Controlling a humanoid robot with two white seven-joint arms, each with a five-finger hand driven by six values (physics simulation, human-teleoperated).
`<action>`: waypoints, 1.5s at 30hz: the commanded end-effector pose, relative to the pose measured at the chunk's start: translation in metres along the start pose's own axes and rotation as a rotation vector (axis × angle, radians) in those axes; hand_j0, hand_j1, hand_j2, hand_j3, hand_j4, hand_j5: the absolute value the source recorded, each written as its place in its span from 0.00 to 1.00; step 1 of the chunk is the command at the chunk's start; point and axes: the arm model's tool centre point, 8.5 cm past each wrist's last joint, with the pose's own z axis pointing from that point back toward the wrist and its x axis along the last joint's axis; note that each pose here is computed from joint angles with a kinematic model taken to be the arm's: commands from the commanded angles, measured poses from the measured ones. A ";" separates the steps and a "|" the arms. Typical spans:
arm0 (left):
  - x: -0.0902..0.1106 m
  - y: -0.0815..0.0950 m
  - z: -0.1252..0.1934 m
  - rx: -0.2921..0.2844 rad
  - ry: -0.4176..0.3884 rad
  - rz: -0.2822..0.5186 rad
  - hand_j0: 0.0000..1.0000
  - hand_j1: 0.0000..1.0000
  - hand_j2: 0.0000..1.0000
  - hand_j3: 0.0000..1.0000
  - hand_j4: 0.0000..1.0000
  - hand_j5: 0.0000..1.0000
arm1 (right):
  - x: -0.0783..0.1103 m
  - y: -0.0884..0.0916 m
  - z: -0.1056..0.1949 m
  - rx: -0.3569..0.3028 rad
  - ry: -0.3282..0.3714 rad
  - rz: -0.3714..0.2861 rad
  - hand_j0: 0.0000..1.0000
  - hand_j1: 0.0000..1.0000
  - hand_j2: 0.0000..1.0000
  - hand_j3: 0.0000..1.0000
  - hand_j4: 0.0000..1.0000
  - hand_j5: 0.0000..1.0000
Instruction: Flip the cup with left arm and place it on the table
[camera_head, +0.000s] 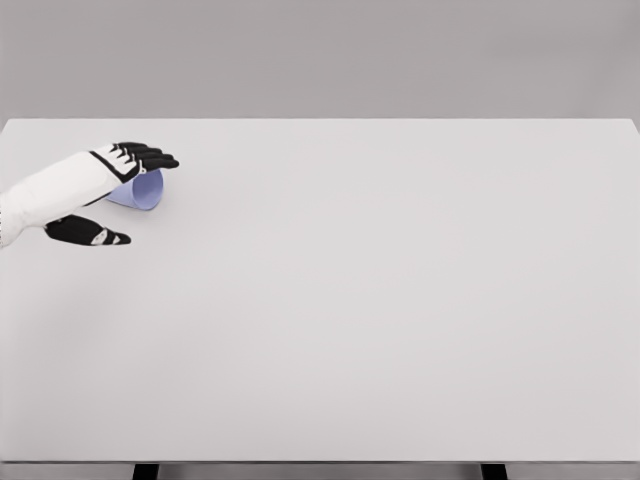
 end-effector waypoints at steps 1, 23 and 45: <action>0.002 -0.003 -0.003 -0.005 -0.007 0.011 1.00 1.00 1.00 1.00 1.00 1.00 | 0.001 0.000 0.000 -0.002 -0.004 -0.001 1.00 1.00 1.00 1.00 1.00 1.00; -0.083 0.055 0.007 -0.219 0.262 0.150 1.00 1.00 1.00 1.00 1.00 1.00 | -0.002 0.000 0.000 0.001 0.006 0.003 1.00 1.00 1.00 1.00 1.00 1.00; -0.075 0.015 -0.043 -0.219 0.365 0.008 1.00 1.00 1.00 1.00 1.00 1.00 | -0.002 0.000 0.000 0.001 0.006 0.003 1.00 1.00 1.00 1.00 1.00 1.00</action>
